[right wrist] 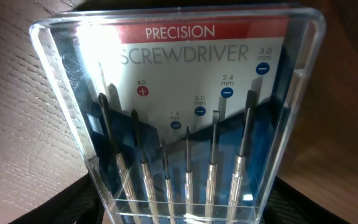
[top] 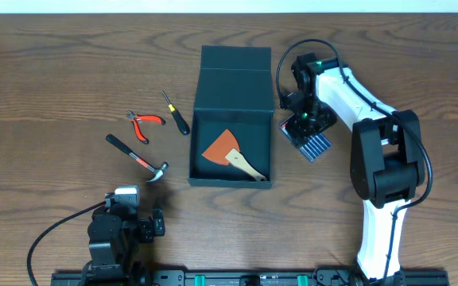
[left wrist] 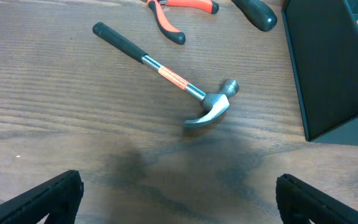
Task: Pack container
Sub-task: 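Lift the screwdriver case with the right gripper, then carry the case into the box and release it on the scraper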
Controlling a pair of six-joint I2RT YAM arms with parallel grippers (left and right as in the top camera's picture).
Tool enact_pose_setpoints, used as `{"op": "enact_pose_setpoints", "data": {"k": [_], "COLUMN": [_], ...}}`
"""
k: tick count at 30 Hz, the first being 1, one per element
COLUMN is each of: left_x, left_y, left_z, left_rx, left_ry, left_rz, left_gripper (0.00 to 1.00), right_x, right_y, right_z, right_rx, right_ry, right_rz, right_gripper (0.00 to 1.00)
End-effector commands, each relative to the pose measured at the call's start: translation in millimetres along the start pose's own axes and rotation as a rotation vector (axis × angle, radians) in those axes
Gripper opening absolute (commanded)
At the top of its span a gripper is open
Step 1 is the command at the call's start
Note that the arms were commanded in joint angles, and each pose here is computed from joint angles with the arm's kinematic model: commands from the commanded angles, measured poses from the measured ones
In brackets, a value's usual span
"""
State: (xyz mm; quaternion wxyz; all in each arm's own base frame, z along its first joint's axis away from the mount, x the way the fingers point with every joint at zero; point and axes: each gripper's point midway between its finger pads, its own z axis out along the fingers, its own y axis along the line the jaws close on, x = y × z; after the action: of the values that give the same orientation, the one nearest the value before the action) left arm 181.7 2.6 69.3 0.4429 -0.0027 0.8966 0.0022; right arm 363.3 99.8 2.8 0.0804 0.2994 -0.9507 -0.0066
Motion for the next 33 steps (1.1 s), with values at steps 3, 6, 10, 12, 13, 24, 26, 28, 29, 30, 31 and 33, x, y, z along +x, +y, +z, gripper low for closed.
{"op": "enact_pose_setpoints", "data": {"k": [3,6,10,12,13,24,26,28,29,30,31,33], "left_x": [2.0,2.0,2.0,2.1,2.1,2.0,2.0,2.1,2.0,2.0,2.1,2.1], "left_y": [2.3,2.3,2.3,2.3,2.3,2.3,2.3,2.3,2.3,2.3,2.3,2.3], "left_z": [0.9,0.9,0.9,0.9,0.9,0.9,0.9,0.9,0.9,0.9,0.9,0.9], "left_rx": [-0.012,-0.012,-0.012,-0.012,-0.012,-0.012,-0.012,-0.012,-0.012,-0.012,-0.012,-0.012], "left_ry": [0.003,0.003,0.003,0.004,0.004,0.003,0.003,0.004,0.003,0.003,0.004,0.004], "left_rz": [0.006,0.006,0.006,0.006,0.006,0.006,0.006,0.006,0.006,0.006,0.006,0.006], "left_gripper": [0.99,0.99,0.99,0.99,0.99,0.98,0.99,0.99,0.99,0.99,0.99,0.99], "right_x": [-9.8,-9.9,-9.8,-9.1,-8.5,-5.1,-9.4,-15.7,-19.4,-22.8,-26.4,-35.5], "right_y": [-5.7,-5.6,-5.4,-5.1,-4.8,24.1,40.7,60.8,71.2,80.4,89.7,112.0], "right_z": [-26.4,-42.5,-67.5,-81.0,-88.5,-155.2,-160.2,-162.7,-163.3,-163.9,-164.3,-166.8], "right_rx": [0.03,0.042,0.063,0.074,0.081,0.124,0.111,0.092,0.085,0.079,0.075,0.067], "right_ry": [-0.065,-0.102,-0.165,-0.199,-0.218,-0.392,-0.414,-0.434,-0.443,-0.453,-0.462,-0.493], "right_rz": [0.023,0.032,0.038,0.041,0.041,-0.023,-0.062,-0.11,-0.136,-0.159,-0.182,-0.238], "right_gripper": [0.55,0.54,0.53,0.52,0.52,0.52,0.52,0.52,0.51,0.51,0.51,0.5]}}
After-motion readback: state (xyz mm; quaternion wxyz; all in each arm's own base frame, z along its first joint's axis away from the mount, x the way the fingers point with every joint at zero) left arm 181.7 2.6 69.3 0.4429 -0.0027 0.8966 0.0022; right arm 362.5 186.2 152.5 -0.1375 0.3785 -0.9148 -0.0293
